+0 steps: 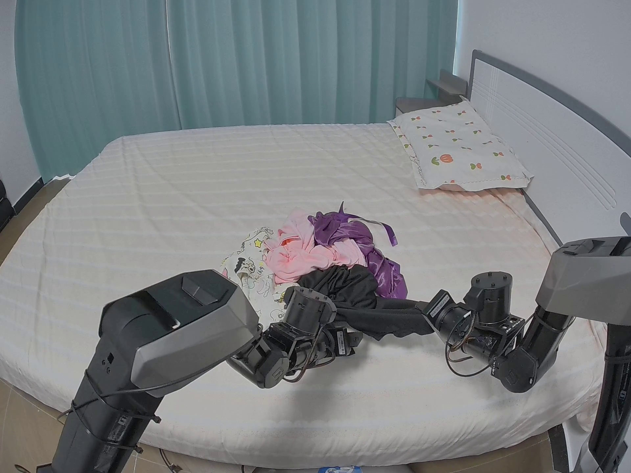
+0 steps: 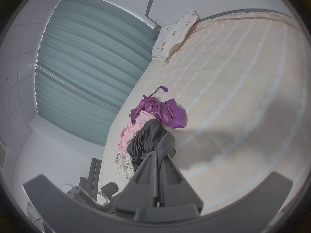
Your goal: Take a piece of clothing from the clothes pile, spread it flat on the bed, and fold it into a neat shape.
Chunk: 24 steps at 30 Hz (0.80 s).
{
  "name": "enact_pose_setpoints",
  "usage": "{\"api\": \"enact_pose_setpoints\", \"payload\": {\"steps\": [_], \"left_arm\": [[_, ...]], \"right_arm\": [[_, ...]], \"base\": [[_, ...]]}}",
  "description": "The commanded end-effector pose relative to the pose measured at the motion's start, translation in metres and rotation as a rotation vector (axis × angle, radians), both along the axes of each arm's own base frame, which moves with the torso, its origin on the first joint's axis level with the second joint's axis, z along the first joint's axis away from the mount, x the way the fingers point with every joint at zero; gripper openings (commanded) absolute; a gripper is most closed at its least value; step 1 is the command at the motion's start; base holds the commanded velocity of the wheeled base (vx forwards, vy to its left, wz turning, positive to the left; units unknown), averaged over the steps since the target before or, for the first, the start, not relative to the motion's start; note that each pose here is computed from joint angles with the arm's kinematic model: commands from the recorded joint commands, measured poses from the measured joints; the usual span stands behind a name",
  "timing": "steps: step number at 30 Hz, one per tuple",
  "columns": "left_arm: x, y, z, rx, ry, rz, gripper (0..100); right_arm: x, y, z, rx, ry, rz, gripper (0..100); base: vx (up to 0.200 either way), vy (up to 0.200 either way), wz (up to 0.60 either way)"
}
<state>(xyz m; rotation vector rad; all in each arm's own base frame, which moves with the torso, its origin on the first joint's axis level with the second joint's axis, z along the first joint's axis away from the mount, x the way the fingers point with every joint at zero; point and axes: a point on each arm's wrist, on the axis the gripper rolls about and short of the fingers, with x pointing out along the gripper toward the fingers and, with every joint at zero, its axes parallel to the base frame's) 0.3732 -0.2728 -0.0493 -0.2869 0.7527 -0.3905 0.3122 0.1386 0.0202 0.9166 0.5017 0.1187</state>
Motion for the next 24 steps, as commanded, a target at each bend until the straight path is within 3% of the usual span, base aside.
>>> {"api": "enact_pose_setpoints", "payload": {"steps": [1,6,15,24], "left_arm": [[0.004,-0.006,-0.006,0.029,-0.010,0.029,100],[-0.001,0.000,-0.009,0.081,0.043,0.042,100],[-0.001,0.007,0.017,0.074,0.018,0.073,100],[-0.007,0.012,0.022,0.114,0.059,0.078,100]], "right_arm": [[0.001,-0.004,0.003,0.002,-0.007,-0.013,0],[0.001,-0.004,0.003,0.001,-0.008,-0.014,0],[0.002,-0.004,0.002,-0.001,-0.006,-0.015,0],[0.002,-0.004,0.001,-0.003,-0.003,-0.015,0]], "base": [[0.000,0.000,0.00],[0.000,0.000,0.00],[0.000,0.000,0.00],[0.000,0.000,0.00]]}}
